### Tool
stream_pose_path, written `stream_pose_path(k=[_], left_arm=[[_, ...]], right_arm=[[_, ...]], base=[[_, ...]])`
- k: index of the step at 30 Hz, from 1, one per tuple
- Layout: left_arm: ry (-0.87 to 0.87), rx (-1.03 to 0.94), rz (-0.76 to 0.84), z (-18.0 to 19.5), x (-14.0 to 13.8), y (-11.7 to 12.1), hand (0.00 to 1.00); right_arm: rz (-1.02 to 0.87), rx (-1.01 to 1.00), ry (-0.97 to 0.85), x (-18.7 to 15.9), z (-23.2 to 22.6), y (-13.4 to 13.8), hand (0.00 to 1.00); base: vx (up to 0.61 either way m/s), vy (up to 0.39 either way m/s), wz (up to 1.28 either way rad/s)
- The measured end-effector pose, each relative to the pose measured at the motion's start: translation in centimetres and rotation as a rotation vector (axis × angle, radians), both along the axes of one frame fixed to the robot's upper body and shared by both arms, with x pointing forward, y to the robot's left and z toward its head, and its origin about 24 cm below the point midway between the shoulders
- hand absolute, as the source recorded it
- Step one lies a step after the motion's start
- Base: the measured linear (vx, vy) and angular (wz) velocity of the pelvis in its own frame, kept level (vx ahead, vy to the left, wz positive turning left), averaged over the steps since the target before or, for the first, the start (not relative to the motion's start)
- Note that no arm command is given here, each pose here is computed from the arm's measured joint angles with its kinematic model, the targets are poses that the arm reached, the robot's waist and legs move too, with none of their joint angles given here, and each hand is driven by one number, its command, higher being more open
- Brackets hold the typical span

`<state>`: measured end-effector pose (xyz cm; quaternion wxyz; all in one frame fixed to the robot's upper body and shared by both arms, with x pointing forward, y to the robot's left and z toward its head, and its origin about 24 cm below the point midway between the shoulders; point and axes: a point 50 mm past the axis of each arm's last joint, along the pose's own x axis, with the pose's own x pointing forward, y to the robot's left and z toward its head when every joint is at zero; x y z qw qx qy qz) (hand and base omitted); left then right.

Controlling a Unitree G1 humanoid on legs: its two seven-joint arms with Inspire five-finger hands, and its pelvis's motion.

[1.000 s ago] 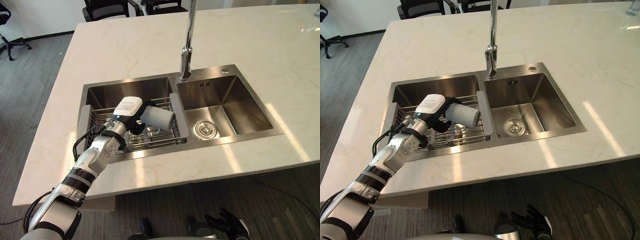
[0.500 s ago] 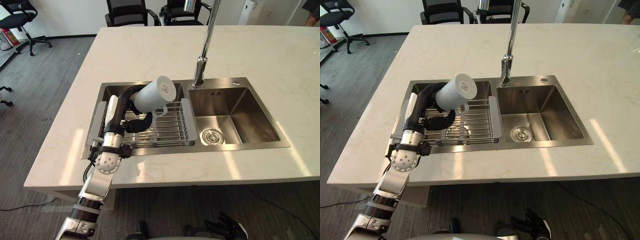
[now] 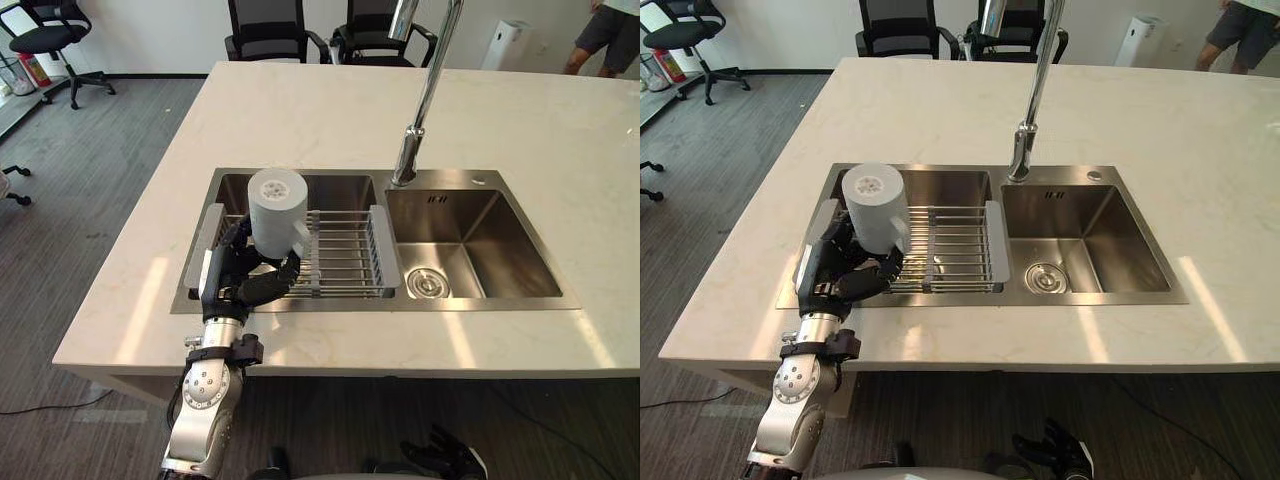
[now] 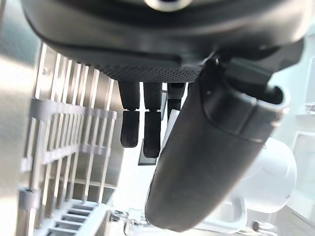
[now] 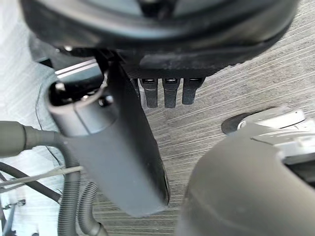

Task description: Walk over to the sink, pick up the cup, carry it to the dishwasher, place the cup inside the dishwasher, then close the dishwasher door

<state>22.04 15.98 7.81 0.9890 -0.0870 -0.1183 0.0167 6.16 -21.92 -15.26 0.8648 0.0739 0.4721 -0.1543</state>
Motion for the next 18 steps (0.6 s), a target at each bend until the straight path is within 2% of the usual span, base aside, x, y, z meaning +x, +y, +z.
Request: stream_pose_path(k=[9,13,18], left_arm=[[-0.262,-0.109,-0.07,5.5,-0.5,-2.6,0.3],[-0.282,-0.127,-0.031,5.7,-0.5,-2.2,0.3],[-0.296,-0.132,-0.025,5.9,-0.6,-2.1,0.3]], right_arm=[[-0.004,-0.031,-0.133,3.5,1.4,0.4,0.9],[-0.005,-0.018,-0.133,3.1,1.4,0.8,0.9],[0.004,-0.031,-0.184,5.4,1.9,0.5,0.9]], base=[[-0.08,0.034,-0.25],[-0.08,0.006,0.17],[-0.22,-0.091,0.26]])
